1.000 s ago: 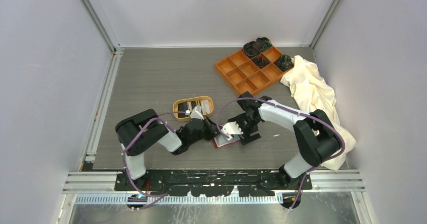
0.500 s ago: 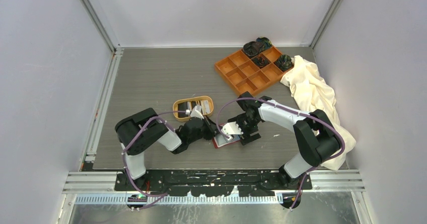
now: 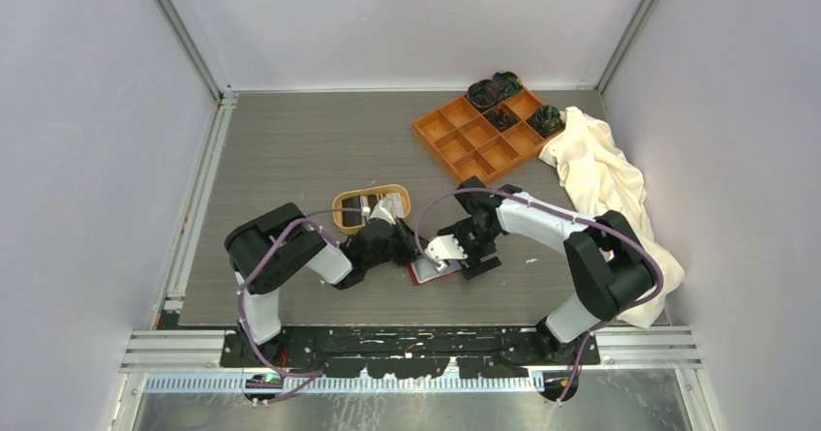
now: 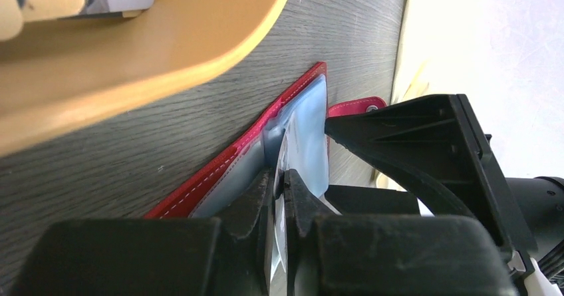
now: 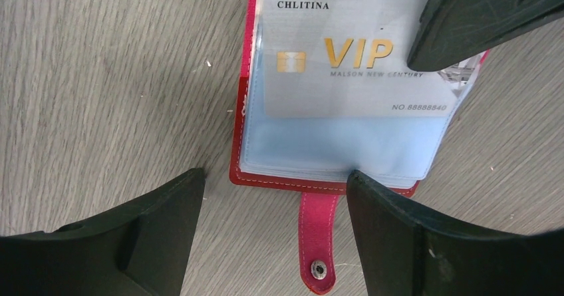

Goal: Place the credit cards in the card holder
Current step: Insert the credit card into the card holder, then turn over the card slot in the card holder.

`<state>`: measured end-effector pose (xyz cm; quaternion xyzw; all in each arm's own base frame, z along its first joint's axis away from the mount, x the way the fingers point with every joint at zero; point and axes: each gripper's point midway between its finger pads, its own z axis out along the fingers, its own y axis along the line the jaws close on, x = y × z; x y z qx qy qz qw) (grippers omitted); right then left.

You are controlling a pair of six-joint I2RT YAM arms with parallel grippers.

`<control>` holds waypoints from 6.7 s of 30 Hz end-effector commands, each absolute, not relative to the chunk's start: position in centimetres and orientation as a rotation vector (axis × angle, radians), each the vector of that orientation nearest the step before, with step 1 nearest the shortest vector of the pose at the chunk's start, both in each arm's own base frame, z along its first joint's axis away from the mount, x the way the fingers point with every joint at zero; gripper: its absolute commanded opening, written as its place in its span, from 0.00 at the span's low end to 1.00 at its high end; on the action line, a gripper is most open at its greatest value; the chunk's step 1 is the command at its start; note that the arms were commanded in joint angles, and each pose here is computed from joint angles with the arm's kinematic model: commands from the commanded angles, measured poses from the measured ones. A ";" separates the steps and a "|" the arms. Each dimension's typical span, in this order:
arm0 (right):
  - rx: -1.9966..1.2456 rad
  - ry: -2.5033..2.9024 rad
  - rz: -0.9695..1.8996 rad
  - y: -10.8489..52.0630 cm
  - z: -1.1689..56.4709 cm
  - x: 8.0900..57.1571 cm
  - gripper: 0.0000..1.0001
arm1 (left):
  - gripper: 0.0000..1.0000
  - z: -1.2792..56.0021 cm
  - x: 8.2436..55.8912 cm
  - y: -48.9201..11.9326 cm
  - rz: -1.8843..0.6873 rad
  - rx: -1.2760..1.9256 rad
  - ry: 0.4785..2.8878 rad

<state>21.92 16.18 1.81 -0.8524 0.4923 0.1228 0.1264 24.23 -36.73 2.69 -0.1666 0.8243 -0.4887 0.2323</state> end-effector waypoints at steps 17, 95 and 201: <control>-2.279 1.307 0.494 19.9 8.8 20.3 0.84 | 0.17 -0.2 24.1 -35.8 -1.263 -0.431 2.355; -1.559 1.808 0.883 23.4 13.0 23.5 0.34 | 0.27 10.0 21.2 -32.4 -1.208 0.059 2.207; -0.991 2.581 1.586 24.6 7.9 23.3 0.35 | 0.39 7.5 21.8 -27.2 -0.965 0.106 2.308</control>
